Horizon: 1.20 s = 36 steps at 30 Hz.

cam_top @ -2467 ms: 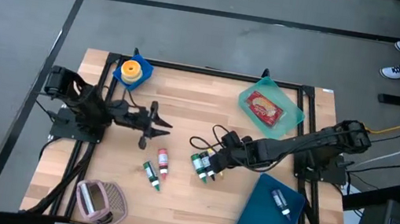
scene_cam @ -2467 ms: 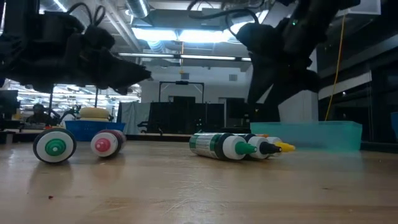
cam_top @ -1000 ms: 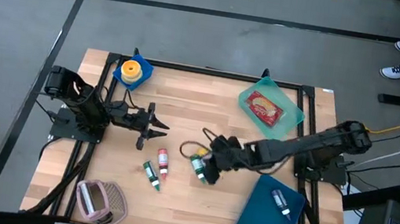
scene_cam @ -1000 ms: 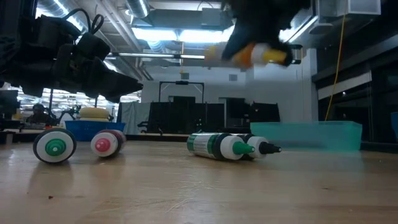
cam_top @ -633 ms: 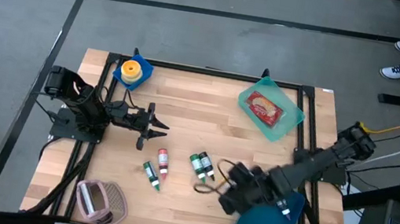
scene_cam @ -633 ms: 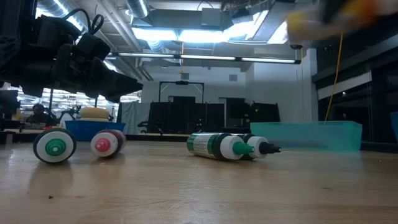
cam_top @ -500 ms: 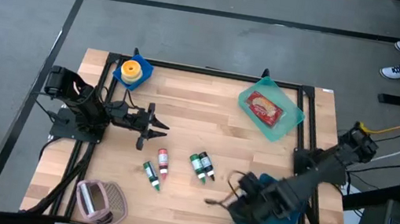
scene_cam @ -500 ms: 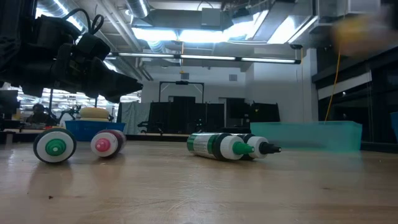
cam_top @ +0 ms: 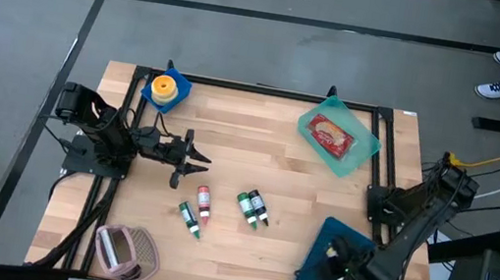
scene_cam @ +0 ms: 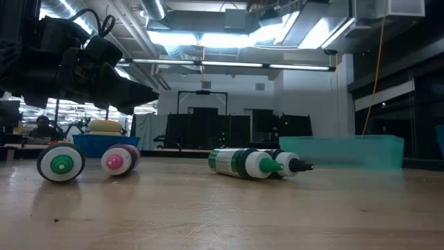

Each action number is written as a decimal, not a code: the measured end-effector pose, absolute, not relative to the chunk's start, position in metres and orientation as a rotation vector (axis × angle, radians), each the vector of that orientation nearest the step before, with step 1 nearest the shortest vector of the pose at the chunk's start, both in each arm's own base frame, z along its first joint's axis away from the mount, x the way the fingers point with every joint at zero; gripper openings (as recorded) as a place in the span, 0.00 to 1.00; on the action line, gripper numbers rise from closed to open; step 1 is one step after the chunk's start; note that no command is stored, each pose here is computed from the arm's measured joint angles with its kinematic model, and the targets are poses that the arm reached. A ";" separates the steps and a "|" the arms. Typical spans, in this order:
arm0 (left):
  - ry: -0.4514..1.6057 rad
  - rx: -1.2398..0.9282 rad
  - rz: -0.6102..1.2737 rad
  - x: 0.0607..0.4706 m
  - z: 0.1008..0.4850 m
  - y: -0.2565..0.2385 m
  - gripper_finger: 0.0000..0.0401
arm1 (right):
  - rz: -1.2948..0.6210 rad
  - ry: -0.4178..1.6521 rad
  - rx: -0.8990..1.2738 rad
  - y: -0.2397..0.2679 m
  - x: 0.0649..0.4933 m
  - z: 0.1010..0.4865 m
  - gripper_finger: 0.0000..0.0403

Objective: Pick & Place Food Item
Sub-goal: Put the yellow food coloring bottle into the bottom blue bin, then put the black food coloring bottle into the bottom blue bin

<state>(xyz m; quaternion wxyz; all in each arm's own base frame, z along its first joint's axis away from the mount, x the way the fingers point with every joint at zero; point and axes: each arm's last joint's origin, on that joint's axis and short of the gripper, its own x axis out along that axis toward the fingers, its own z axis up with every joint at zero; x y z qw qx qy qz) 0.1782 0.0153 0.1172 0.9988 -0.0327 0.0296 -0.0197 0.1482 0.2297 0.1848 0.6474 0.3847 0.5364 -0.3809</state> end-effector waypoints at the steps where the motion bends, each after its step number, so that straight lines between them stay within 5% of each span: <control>1: 0.059 -0.065 -0.039 0.178 0.117 0.015 0.27 | -0.871 1.230 0.870 0.228 0.146 0.180 0.21; 7: 0.059 -0.065 -0.039 0.178 0.117 0.015 0.27 | -0.905 1.234 0.844 0.218 0.142 0.163 0.22; 14: 0.059 -0.065 -0.039 0.178 0.117 0.015 0.27 | -0.925 1.243 0.825 0.215 0.141 0.162 0.66; 18: 0.060 -0.065 -0.039 0.178 0.117 0.015 0.27 | -0.931 1.246 0.832 0.216 0.142 0.163 0.76; 29: 0.060 -0.066 -0.039 0.178 0.117 0.015 0.27 | -0.840 0.901 0.801 0.227 0.162 0.215 0.60; 36: 0.060 -0.065 -0.039 0.178 0.117 0.015 0.27 | -0.688 0.485 0.685 0.227 0.192 0.259 0.51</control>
